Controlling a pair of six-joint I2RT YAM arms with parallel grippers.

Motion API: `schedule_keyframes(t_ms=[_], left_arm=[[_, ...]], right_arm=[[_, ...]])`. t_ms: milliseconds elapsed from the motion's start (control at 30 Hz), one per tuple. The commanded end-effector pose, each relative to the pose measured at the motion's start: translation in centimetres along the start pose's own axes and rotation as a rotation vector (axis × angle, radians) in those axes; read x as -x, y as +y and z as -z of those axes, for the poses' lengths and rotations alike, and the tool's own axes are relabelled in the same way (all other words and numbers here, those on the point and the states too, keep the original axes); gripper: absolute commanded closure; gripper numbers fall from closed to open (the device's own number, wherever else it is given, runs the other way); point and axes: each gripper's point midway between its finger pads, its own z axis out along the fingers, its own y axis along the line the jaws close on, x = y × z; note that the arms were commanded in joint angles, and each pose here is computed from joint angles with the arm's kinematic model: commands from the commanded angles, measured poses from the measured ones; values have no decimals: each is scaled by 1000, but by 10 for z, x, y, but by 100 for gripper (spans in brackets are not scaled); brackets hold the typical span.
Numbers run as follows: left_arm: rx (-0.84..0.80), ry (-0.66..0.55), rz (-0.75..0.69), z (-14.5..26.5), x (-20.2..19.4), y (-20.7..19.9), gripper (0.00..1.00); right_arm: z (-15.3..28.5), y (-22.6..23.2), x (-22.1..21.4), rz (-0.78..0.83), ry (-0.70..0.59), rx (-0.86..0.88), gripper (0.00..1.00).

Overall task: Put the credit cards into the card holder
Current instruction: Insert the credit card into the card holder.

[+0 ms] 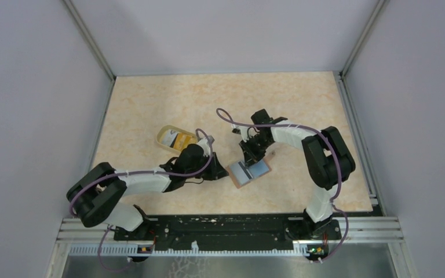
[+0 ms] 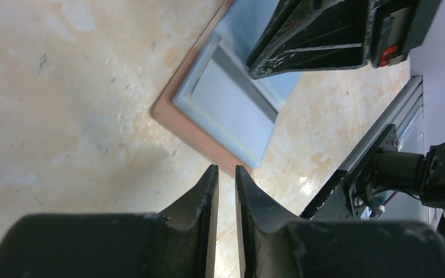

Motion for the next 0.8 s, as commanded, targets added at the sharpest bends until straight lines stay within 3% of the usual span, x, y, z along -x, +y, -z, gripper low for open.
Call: schedule_keyframes(t_ms=[0, 267, 433, 533, 633, 767], left_arm=[[24, 44, 43, 5, -21, 13, 77], [-18, -13, 25, 10, -13, 7, 73], [-106, -159, 29, 29, 1, -1, 41], [-120, -211, 93, 39, 5, 1, 4], [-131, -196, 157, 39, 3, 1, 1], [-122, -131, 244, 30, -7, 3, 2]], right_arm=[[-5, 13, 3, 6, 10, 84, 94], [-5, 21, 6, -11, 1, 150, 93], [28, 19, 26, 60, -114, 137, 92], [51, 7, 37, 141, -184, 9, 90], [61, -15, 37, 206, -192, -148, 87], [56, -36, 19, 201, -62, -220, 87]])
